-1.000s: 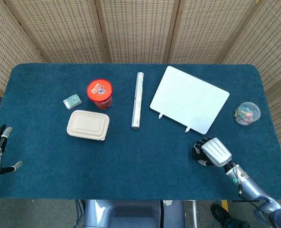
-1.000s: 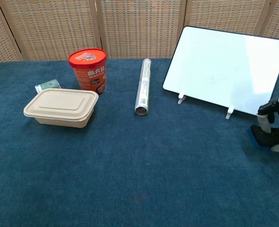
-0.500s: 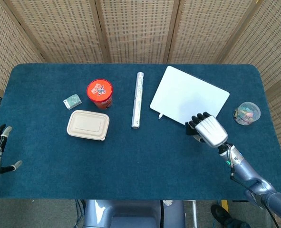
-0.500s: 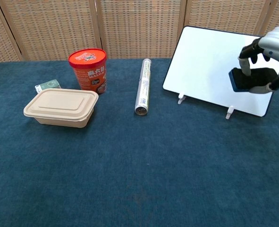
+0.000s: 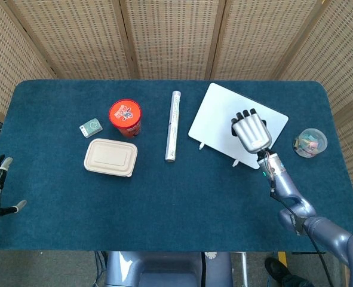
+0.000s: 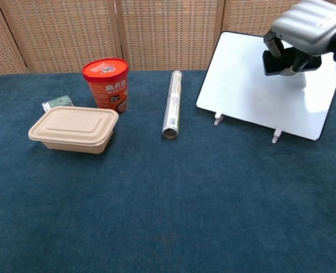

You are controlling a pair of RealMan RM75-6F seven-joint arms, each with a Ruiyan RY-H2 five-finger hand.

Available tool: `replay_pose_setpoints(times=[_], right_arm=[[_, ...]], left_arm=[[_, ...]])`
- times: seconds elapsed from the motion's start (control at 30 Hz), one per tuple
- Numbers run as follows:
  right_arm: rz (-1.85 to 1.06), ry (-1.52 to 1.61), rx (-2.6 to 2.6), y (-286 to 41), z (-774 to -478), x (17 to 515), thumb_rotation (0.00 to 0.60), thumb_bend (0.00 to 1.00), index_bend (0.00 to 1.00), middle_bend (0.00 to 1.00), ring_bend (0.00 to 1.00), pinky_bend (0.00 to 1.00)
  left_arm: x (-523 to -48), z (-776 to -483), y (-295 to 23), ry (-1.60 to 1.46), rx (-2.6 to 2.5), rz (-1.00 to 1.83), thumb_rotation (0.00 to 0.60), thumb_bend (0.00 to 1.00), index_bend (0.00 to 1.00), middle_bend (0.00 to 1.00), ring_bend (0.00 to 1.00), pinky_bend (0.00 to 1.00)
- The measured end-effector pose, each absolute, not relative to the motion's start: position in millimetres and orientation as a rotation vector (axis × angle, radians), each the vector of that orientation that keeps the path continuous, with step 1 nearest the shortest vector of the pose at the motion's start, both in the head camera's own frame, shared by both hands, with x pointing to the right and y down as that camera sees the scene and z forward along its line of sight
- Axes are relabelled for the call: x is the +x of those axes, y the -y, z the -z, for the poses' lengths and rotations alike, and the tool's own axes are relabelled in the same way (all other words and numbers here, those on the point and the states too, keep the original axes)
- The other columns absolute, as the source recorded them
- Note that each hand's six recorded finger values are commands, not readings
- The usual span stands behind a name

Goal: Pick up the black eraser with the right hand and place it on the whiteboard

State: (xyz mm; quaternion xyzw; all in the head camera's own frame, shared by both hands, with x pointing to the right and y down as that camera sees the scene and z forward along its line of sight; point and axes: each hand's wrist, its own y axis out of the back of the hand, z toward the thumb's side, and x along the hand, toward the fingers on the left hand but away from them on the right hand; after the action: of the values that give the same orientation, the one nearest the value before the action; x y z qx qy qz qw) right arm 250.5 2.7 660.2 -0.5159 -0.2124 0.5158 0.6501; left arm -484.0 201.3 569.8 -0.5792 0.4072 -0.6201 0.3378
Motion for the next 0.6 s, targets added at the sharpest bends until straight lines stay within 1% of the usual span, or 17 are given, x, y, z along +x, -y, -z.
replay_pose_setpoints(times=[0.2,0.37,0.4,0.43,0.47,0.5,0.53,0.57,0.6], right_arm=[[-1.302,0.516,-1.171,11,-681,245,0.600,0.44,0.58,0.58,0.49,0.53],[-1.329,0.531,-1.174,14,-689,243,0.600,0.44,0.58,0.58,0.49,0.53],[-1.332,0.535,-1.176,15,-691,244,0.600,0.44,0.58,0.57,0.49,0.53],[-1.334,0.538,-1.177,15,-692,244,0.600,0.43,0.57,0.54,0.48,0.53],[-1.335,0.542,-1.179,15,-692,244,0.600,0.43,0.55,0.50,0.46,0.53],[-1.334,0.548,-1.180,15,-693,245,0.600,0.40,0.47,0.40,0.38,0.51],[-1.332,0.552,-1.181,15,-693,245,0.600,0.33,0.35,0.25,0.24,0.44],[-1.330,0.556,-1.181,15,-694,245,0.600,0.29,0.26,0.15,0.15,0.38],[-1.328,0.560,-1.186,14,-694,246,0.600,0.21,0.14,0.05,0.04,0.26]], left_arm=[[-487,-571,-199,-1.069,-1.511,1.626,0.600,0.00,0.00,0.00,0.00,0.00],[-489,-569,-198,-1.081,-1.509,1.627,0.600,0.00,0.00,0.00,0.00,0.00],[-489,-569,-199,-1.080,-1.510,1.627,0.600,0.00,0.00,0.00,0.00,0.00],[-489,-569,-199,-1.080,-1.511,1.626,0.600,0.00,0.00,0.00,0.00,0.00],[-489,-569,-199,-1.079,-1.511,1.626,0.600,0.00,0.00,0.00,0.00,0.00],[-489,-569,-199,-1.079,-1.511,1.625,0.600,0.00,0.00,0.00,0.00,0.00],[-489,-569,-199,-1.079,-1.511,1.624,0.600,0.00,0.00,0.00,0.00,0.00],[-489,-569,-199,-1.078,-1.511,1.624,0.600,0.00,0.00,0.00,0.00,0.00],[-489,-569,-199,-1.076,-1.511,1.624,0.600,0.00,0.00,0.00,0.00,0.00]])
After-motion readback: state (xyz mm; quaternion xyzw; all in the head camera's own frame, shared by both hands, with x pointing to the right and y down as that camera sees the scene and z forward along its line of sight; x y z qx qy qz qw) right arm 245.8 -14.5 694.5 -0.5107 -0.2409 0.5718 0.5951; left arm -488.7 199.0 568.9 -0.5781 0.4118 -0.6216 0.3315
